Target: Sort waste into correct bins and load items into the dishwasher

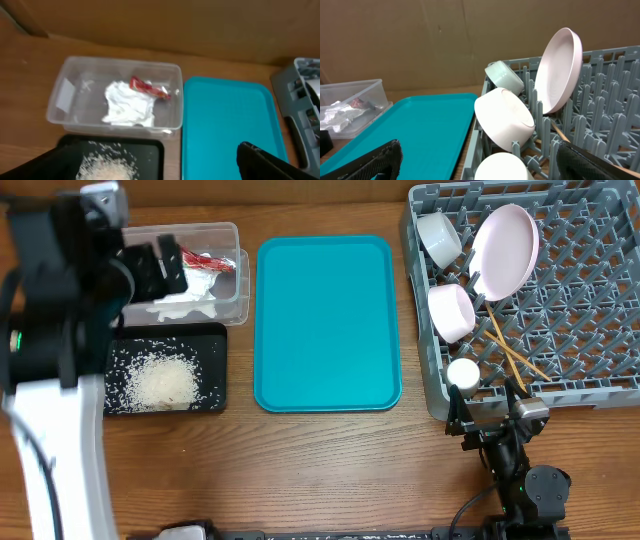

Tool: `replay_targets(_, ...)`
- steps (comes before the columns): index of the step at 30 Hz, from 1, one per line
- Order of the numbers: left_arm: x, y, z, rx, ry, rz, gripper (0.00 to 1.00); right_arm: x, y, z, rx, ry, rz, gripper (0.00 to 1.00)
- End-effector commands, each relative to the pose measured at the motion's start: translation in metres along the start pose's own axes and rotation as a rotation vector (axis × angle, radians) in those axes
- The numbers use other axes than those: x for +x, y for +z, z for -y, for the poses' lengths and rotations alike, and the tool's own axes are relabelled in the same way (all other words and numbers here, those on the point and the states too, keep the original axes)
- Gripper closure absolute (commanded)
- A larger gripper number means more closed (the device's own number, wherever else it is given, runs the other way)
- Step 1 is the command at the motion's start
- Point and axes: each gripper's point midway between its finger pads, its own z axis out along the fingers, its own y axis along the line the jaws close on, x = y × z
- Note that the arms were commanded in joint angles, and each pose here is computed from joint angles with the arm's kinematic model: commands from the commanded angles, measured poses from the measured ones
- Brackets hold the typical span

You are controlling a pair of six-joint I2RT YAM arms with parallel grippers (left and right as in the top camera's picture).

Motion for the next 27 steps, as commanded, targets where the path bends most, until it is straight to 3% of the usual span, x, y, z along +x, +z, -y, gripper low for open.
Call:
replay_targets(1, 0.019, 0.000, -0.008, -0.039, 0.063, 0.026, 0.00, 0.002, 0.000, 0.001, 0.002, 0.003, 0.003, 0.00)
replay_targets(5, 0.035, -0.001, -0.009, -0.031, 0.067, 0.149, 0.00, 0.002, 0.000, 0.001, 0.002, 0.003, 0.003, 0.00)
replay_targets(20, 0.156, -0.010, -0.019, 0.004, 0.036, 0.542, 0.00, 0.002, 0.000, 0.001, 0.002, 0.003, 0.003, 0.00)
replay_targets(27, 0.190, -0.004, -0.021, 0.037, -0.021, 0.646, 0.00, 0.002, 0.000, 0.001, 0.002, 0.003, 0.003, 0.00)
